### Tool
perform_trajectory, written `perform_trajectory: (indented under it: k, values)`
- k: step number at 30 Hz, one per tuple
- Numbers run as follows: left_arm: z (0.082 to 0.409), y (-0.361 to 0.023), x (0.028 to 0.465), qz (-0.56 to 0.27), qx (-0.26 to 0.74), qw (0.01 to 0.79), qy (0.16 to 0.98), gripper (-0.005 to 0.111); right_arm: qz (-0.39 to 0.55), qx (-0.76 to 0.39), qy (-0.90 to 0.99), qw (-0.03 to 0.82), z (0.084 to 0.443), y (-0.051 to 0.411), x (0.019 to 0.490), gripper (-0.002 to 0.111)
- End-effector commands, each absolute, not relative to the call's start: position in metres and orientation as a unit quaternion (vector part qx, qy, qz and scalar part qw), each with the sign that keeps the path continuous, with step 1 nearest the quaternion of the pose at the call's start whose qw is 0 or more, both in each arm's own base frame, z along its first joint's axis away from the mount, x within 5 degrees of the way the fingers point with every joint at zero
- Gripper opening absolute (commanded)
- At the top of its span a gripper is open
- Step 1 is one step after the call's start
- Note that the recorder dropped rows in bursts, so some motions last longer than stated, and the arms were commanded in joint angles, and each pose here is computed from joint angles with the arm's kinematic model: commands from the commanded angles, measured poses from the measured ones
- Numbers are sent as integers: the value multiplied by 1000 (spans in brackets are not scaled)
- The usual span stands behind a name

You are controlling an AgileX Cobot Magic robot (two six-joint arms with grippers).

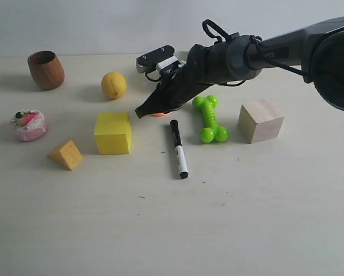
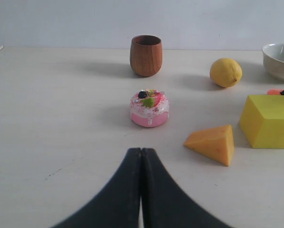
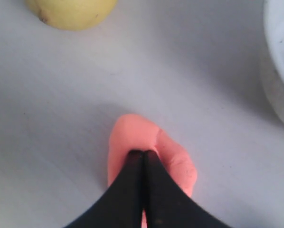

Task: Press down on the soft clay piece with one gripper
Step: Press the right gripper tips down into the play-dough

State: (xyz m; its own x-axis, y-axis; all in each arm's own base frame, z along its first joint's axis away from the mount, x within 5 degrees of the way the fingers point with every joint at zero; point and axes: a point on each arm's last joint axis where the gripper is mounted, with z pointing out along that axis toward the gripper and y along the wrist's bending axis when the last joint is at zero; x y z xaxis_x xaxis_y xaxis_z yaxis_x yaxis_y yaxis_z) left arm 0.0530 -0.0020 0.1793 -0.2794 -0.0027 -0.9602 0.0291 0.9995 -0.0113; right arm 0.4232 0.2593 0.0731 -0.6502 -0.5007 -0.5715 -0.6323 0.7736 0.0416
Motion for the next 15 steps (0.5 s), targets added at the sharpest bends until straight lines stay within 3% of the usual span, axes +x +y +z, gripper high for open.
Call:
perform_trajectory:
  k: [1,15]
  values:
    - [181,-2,53,-18,8,606,795,0,108,-334,914,204,36,252,410,0]
    - [181,-2,53,-18,8,606,795,0,108,-333,914,206,36,252,411,0]
